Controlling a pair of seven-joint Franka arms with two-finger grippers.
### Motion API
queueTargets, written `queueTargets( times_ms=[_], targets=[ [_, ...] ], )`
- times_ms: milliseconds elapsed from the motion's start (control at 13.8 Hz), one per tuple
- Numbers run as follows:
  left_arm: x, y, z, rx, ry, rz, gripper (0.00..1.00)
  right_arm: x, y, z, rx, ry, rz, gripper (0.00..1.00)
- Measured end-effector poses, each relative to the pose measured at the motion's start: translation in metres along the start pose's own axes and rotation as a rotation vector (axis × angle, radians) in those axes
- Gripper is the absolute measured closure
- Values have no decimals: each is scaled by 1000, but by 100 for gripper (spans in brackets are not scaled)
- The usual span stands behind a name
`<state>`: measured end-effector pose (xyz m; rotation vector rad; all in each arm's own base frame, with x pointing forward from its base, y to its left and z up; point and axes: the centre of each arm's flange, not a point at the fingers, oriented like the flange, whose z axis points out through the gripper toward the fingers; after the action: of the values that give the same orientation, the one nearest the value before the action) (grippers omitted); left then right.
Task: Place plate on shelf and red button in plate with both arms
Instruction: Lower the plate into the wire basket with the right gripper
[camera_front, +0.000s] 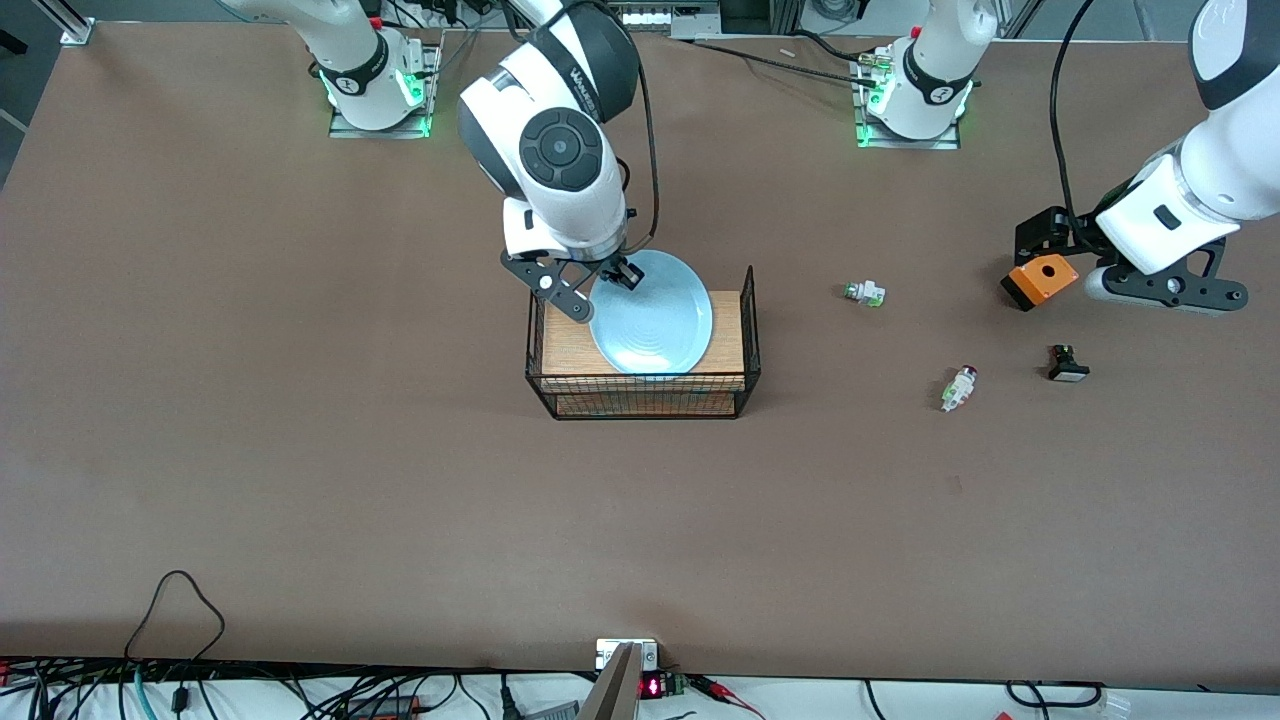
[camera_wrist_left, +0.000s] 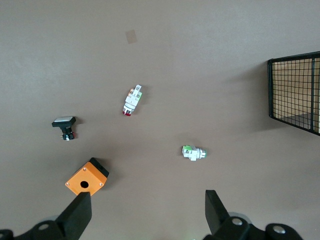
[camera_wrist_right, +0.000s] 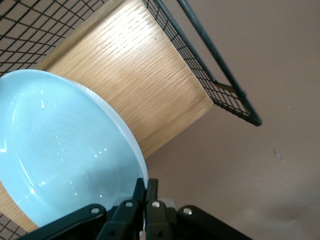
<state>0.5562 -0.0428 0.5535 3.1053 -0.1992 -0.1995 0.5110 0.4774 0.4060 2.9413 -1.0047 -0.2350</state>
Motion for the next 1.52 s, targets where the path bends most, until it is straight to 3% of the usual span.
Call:
queueTargets(
  times_ms=[797, 1521],
  targets=[
    [0, 0, 0, 0, 0, 1, 0, -13, -10, 23, -11, 47, -5, 97],
    [0, 0, 0, 0, 1, 1, 0, -9, -12, 33, -17, 51, 6, 96]
  ],
)
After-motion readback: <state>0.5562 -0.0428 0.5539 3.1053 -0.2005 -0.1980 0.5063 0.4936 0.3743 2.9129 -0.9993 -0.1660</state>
